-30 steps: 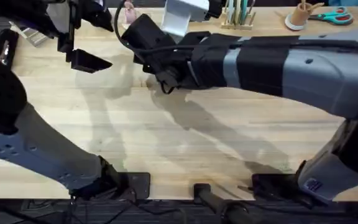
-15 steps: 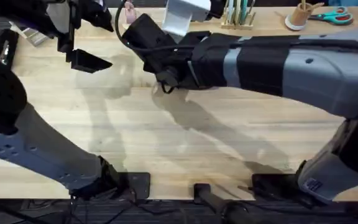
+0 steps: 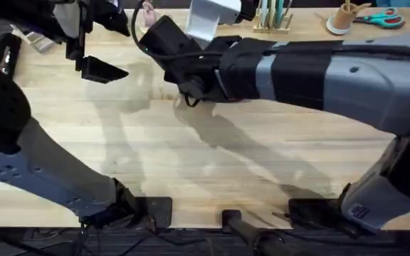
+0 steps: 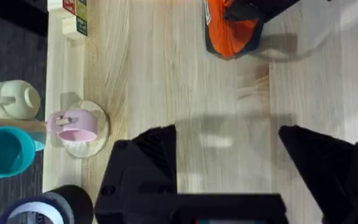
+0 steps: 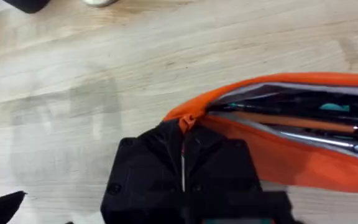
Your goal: Unzip the bag, pick up the pens from the table one at a time and place them inside, then zip the bag closed.
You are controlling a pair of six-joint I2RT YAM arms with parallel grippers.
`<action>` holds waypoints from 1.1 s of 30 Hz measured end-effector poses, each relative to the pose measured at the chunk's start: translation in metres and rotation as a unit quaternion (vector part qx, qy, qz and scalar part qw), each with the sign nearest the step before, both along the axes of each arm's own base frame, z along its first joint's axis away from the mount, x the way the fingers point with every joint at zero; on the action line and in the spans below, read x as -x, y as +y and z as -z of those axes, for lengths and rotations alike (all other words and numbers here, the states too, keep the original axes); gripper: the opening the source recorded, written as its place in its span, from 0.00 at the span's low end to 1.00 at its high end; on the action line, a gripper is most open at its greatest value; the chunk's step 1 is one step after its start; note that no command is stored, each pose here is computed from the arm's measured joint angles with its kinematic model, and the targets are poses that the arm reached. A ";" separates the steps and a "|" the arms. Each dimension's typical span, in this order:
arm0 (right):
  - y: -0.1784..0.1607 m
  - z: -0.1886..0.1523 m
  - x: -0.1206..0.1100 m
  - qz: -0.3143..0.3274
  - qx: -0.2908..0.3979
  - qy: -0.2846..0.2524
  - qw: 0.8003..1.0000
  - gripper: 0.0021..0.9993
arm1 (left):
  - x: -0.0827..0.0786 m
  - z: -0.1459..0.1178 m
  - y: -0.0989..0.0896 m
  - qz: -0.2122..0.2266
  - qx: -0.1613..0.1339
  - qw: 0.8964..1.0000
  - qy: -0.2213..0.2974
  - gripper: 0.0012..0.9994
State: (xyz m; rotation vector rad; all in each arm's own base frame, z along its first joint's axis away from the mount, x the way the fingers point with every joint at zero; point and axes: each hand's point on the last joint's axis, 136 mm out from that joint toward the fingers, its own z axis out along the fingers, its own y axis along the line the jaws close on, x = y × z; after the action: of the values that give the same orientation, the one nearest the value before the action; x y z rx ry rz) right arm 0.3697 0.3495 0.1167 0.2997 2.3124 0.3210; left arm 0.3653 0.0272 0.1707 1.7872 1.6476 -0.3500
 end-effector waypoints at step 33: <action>0.008 -0.042 0.017 -0.043 -0.064 0.018 0.997 0.03 | 0.014 -0.016 -0.021 -0.004 0.075 0.997 0.032 0.99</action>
State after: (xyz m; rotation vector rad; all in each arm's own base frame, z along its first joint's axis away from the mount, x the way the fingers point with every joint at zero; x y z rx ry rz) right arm 0.3532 0.3573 0.1583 0.2712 2.3497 0.5126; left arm 0.3509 0.0059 0.1866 1.6730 1.6278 -0.5174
